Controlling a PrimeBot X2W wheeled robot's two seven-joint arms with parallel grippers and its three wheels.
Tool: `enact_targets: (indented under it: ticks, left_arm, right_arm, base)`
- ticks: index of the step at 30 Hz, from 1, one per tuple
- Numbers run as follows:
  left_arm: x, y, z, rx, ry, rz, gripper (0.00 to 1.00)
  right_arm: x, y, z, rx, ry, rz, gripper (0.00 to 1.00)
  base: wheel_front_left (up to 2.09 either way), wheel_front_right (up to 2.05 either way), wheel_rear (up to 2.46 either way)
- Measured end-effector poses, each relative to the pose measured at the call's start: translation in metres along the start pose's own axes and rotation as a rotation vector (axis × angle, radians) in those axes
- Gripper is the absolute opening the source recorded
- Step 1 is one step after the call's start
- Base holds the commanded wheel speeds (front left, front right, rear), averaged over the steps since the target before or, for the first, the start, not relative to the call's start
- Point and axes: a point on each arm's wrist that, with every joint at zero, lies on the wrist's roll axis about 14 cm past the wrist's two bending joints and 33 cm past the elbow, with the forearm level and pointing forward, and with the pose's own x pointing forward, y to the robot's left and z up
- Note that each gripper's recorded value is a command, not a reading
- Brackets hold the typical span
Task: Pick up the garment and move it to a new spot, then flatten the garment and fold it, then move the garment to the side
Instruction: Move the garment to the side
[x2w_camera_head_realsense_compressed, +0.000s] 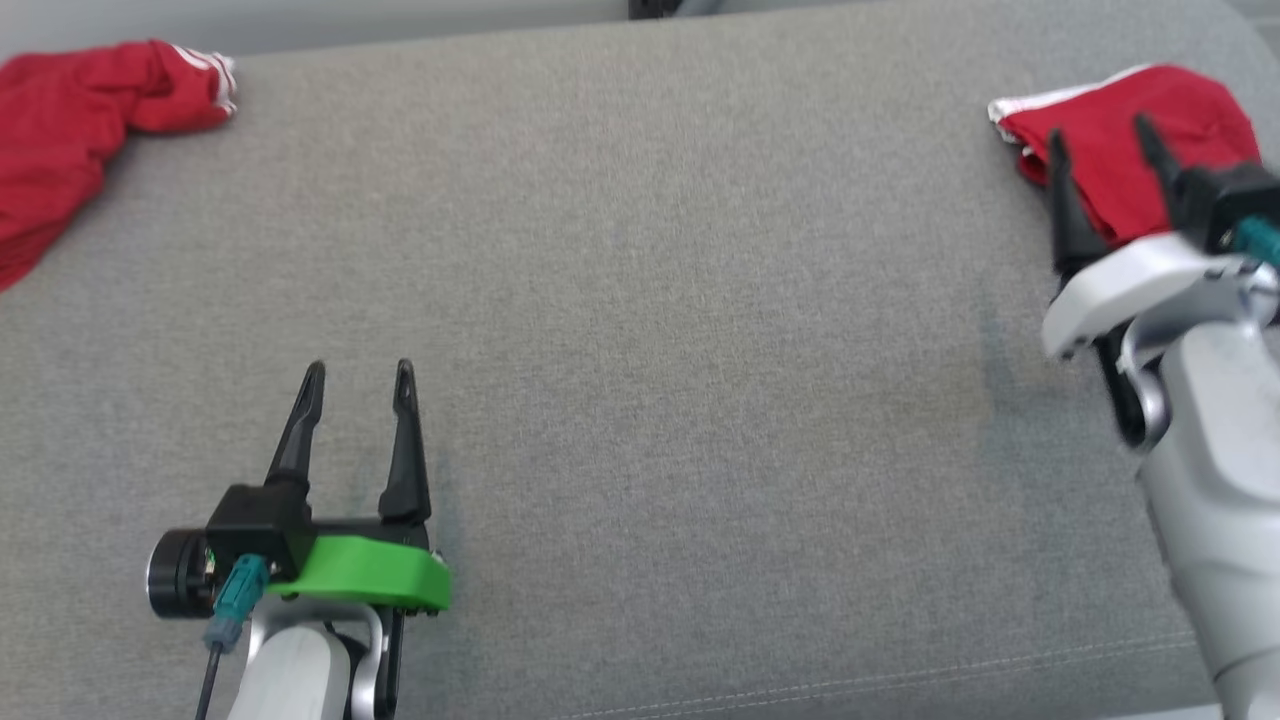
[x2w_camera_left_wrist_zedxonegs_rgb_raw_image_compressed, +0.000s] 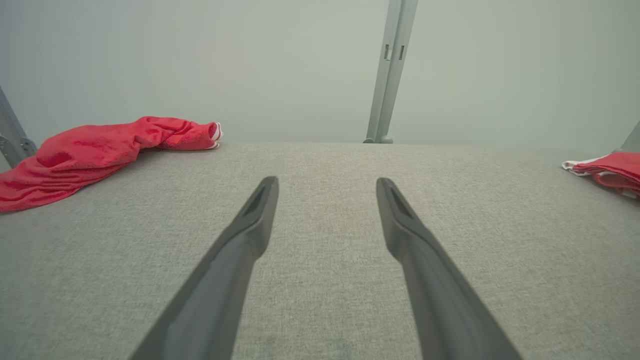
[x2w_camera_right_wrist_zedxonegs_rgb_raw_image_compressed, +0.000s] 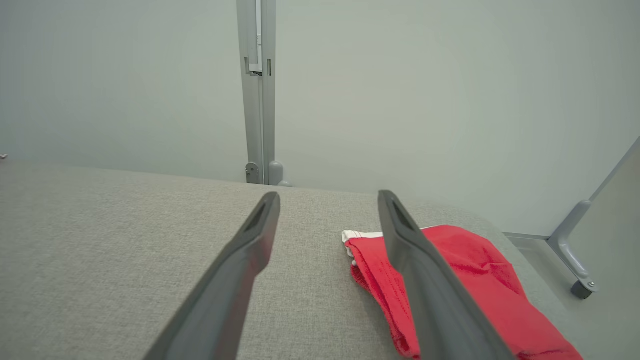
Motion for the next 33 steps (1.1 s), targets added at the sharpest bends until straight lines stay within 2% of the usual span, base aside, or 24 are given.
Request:
enact_targets:
  ticks: [10, 20, 33]
  left_arm:
    - [-0.046, 0.018, 0.015, -0.012, -0.021, 0.09, 1.0]
    - [-0.079, 0.033, 0.022, -0.017, -0.043, 0.162, 1.0]
    - [-0.083, 0.035, 0.019, -0.016, -0.034, 0.167, 1.0]
  right_arm:
    - [-0.066, 0.048, 0.01, 0.124, -0.074, 0.037, 1.0]
    - [-0.11, 0.092, 0.025, 0.21, -0.126, 0.09, 1.0]
    - [-0.128, 0.101, 0.016, 0.261, -0.106, 0.102, 1.0]
  base:
    - [0.0, 0.0, 0.0]
    - [0.0, 0.0, 0.0]
    - [0.0, 0.0, 0.0]
